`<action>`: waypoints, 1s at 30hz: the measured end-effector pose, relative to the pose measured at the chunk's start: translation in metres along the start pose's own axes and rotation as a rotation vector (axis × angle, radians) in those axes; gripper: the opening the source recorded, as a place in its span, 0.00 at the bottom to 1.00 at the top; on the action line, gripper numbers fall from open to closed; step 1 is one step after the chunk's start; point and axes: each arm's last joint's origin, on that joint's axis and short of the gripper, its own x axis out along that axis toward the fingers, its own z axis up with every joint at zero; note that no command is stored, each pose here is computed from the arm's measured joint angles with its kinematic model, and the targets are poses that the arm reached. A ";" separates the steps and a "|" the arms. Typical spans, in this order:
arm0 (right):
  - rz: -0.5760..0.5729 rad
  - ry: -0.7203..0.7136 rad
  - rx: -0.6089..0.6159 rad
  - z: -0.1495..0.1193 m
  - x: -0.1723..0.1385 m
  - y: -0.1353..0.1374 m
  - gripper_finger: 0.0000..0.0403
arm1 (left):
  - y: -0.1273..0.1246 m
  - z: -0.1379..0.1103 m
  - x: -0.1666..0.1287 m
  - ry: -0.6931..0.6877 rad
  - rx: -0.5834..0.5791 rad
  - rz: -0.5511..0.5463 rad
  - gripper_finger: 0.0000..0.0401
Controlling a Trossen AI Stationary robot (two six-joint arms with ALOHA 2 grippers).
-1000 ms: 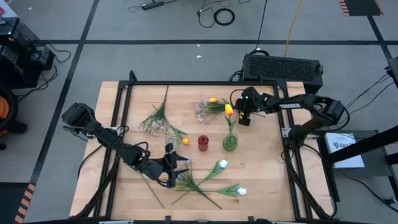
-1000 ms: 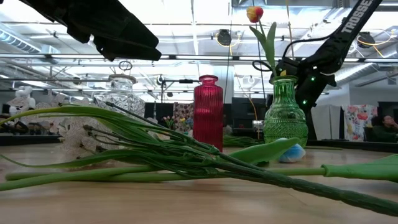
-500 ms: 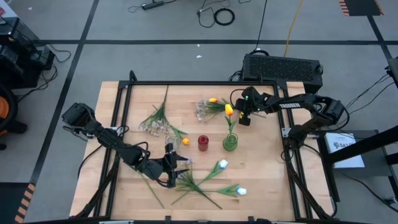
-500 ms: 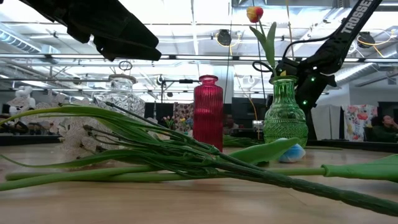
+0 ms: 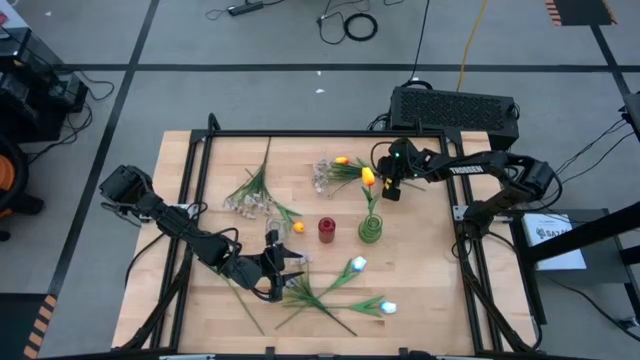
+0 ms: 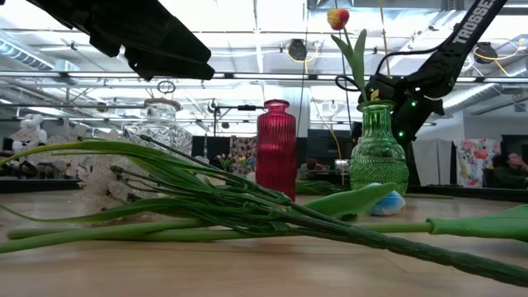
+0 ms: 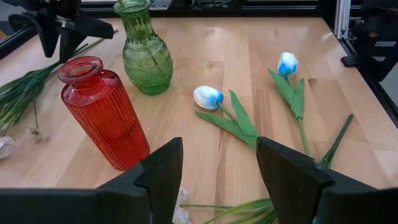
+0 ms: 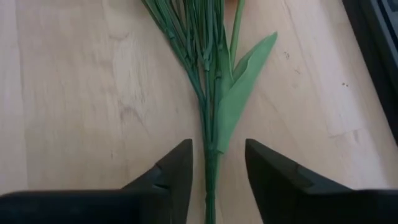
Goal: Sort flowers into vase by color
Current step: Put the top right white flowers into the red vase
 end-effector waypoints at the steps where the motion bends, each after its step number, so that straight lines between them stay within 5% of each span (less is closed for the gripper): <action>1: 0.000 0.001 0.000 0.000 0.000 0.000 0.36 | 0.000 0.000 0.000 -0.001 -0.001 0.000 0.53; 16: 0.022 0.031 0.021 -0.005 0.010 0.002 0.21 | 0.000 0.001 0.000 -0.008 -0.003 -0.001 0.53; 23: 0.017 0.032 0.013 -0.005 0.010 0.002 0.03 | 0.000 0.001 0.000 -0.009 0.013 -0.002 0.53; 30: 0.011 0.032 0.004 -0.003 0.008 0.003 0.01 | 0.000 0.001 0.000 -0.009 0.013 -0.003 0.53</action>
